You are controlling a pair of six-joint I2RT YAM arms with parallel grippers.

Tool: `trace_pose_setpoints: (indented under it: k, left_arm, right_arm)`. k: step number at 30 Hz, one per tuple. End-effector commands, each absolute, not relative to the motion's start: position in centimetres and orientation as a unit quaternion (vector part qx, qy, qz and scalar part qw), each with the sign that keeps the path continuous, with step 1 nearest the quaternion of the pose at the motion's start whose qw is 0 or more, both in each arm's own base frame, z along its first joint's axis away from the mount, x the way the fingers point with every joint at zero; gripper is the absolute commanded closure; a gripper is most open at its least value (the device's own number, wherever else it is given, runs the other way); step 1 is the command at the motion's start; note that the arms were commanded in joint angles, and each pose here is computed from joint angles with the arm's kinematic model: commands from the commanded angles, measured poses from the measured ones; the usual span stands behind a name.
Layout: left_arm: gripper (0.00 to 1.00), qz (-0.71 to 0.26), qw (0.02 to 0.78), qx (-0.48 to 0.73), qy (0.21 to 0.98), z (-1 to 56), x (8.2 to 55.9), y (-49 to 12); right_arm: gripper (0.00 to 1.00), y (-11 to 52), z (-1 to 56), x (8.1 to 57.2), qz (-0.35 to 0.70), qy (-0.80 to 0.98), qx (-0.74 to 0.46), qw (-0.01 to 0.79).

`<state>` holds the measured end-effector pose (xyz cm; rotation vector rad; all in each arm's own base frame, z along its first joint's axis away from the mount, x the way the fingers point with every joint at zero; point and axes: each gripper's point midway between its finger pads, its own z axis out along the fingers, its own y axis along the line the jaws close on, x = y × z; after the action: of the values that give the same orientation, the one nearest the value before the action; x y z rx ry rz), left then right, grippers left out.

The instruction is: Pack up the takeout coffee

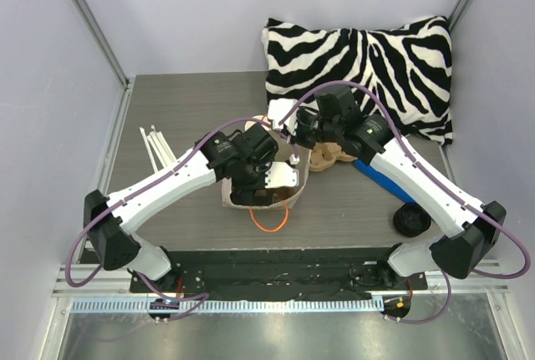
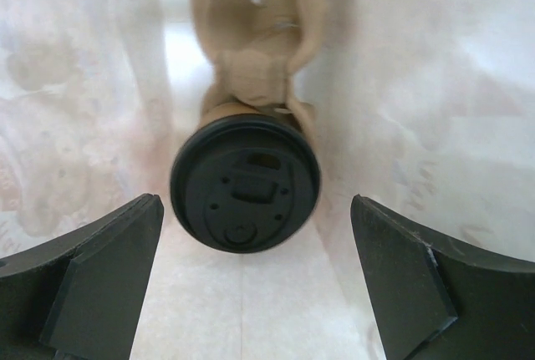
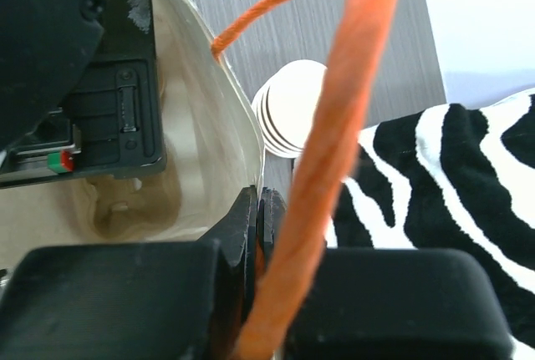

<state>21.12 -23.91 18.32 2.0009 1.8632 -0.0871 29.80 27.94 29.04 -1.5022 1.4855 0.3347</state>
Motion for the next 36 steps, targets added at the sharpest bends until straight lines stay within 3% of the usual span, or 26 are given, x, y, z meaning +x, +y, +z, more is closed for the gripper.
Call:
trace_pose_setpoints:
  k: [1,30,36]
  left_arm:
    - [0.0,-0.08,0.301,0.722,0.617,23.9,21.3,-27.7]
    - [0.0,-0.11,0.34,0.735,0.576,27.0,20.5,-29.5]
    - [0.05,-0.113,0.37,0.72,0.576,28.3,21.4,-30.6]
  right_arm:
    - [0.99,27.0,27.5,30.4,0.106,0.617,-0.629,0.461]
    - [0.99,27.2,26.3,31.2,0.099,0.625,-0.631,0.448]
    - [0.99,27.3,26.5,31.0,0.105,0.624,-0.631,0.449]
